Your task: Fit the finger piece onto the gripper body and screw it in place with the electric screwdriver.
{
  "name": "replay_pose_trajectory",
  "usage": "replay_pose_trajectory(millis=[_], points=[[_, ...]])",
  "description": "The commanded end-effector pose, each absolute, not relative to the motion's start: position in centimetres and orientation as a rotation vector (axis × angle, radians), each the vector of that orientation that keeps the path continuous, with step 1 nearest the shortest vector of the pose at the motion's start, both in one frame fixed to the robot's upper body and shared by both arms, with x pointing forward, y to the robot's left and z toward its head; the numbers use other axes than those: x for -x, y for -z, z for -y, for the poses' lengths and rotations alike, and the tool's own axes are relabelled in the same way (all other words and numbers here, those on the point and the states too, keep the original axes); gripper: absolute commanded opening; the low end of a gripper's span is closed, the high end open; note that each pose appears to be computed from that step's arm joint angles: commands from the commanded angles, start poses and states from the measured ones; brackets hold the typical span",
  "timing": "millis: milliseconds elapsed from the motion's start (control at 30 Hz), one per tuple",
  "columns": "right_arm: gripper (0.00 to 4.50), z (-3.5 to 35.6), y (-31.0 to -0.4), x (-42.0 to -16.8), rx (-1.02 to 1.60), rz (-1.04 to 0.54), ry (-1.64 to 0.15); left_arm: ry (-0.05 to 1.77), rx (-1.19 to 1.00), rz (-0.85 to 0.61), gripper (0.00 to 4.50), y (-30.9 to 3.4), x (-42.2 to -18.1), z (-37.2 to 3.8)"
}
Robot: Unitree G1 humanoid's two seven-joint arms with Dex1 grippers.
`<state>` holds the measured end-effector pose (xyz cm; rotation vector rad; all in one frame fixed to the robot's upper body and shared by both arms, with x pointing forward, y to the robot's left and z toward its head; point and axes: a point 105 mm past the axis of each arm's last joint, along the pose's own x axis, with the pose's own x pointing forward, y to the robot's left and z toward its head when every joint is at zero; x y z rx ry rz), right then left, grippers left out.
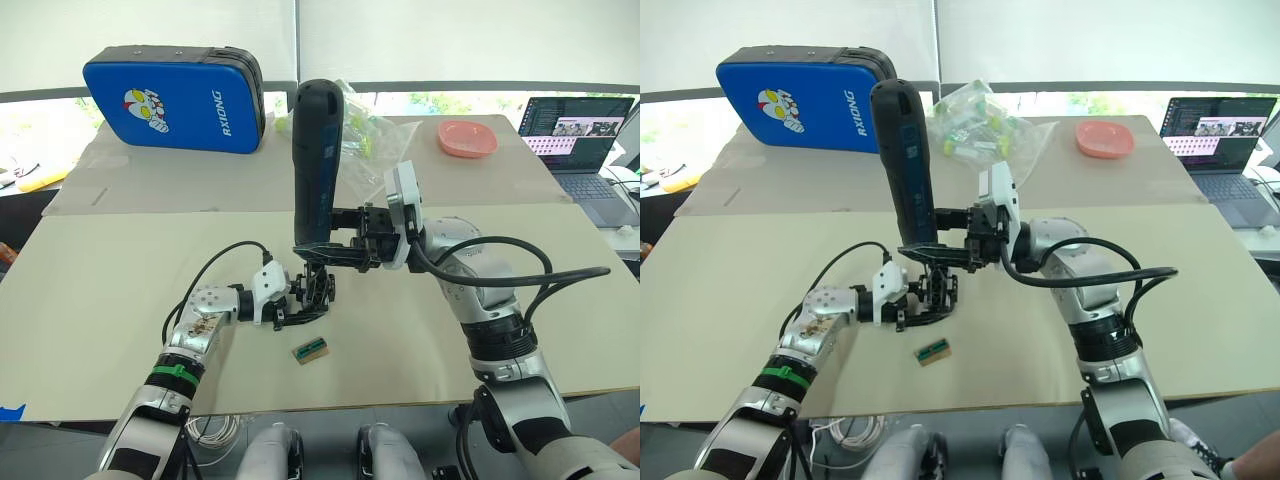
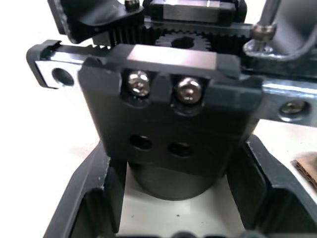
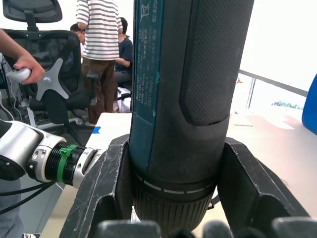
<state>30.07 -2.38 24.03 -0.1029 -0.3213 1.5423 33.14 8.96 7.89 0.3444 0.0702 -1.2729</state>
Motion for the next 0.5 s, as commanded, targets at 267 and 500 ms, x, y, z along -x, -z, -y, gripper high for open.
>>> replay_pose_trajectory(millis=[267,500], points=[[1.97,1.8,-23.8,-30.0,0.158,0.347,-1.523,1.28,-0.351,-0.122,2.32,-6.5,-32.8,-8.9],[1.97,1.6,-22.4,-30.0,0.162,0.316,-1.509,1.275,-0.335,-0.144,2.32,-6.3,-32.7,-9.0]])
